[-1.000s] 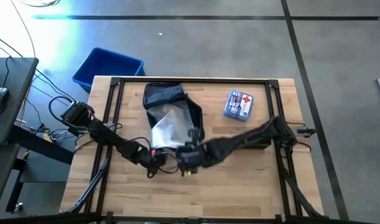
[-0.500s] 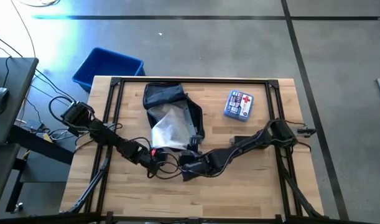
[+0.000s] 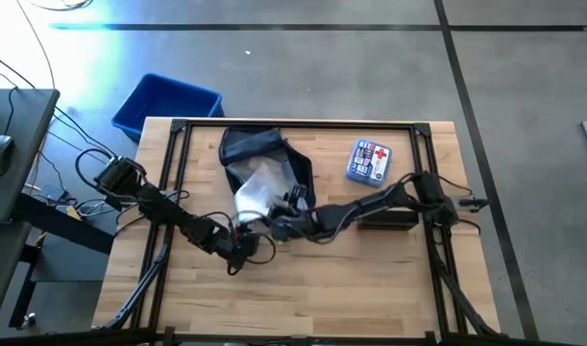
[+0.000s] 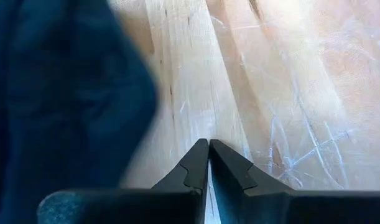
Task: Unpack backpack
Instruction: Remove the transparent zip bag from the blue backpack
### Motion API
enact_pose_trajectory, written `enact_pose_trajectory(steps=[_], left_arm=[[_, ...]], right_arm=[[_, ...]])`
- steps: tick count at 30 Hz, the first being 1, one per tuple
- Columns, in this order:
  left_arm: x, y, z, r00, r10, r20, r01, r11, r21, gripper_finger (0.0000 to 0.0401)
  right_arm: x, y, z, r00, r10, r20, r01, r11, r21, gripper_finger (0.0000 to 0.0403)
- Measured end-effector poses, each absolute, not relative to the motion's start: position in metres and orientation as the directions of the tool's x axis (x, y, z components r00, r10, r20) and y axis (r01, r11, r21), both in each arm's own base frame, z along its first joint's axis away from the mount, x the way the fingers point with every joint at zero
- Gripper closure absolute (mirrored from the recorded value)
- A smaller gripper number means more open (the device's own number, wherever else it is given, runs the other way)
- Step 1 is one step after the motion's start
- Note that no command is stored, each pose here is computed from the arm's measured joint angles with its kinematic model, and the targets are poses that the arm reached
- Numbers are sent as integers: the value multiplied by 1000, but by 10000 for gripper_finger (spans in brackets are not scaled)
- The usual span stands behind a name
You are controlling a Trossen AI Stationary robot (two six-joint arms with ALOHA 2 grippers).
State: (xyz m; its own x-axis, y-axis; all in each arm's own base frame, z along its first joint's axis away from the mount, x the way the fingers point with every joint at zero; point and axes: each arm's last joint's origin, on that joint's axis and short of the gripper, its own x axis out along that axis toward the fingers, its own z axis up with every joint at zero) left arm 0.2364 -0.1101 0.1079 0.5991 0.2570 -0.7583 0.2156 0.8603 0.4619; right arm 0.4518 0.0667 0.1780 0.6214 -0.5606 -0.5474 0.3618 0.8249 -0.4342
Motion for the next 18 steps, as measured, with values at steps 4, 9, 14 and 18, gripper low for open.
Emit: enact_pose_trajectory(steps=[4, 9, 14, 18], left_arm=[[236, -110, 108, 599, 257, -758, 216, 860, 462, 401], [236, -110, 108, 598, 257, -759, 216, 860, 462, 401], [236, -110, 108, 597, 258, -759, 218, 859, 463, 401], [236, -110, 108, 597, 258, -760, 214, 862, 460, 401]], right_arm=[[456, 52, 178, 633, -518, -575, 368, 855, -365, 376], [461, 56, 204, 633, -609, -478, 422, 789, -445, 400], [461, 59, 271, 671, -660, -338, 486, 736, -471, 403], [455, 60, 323, 667, -704, -244, 522, 675, -522, 403]])
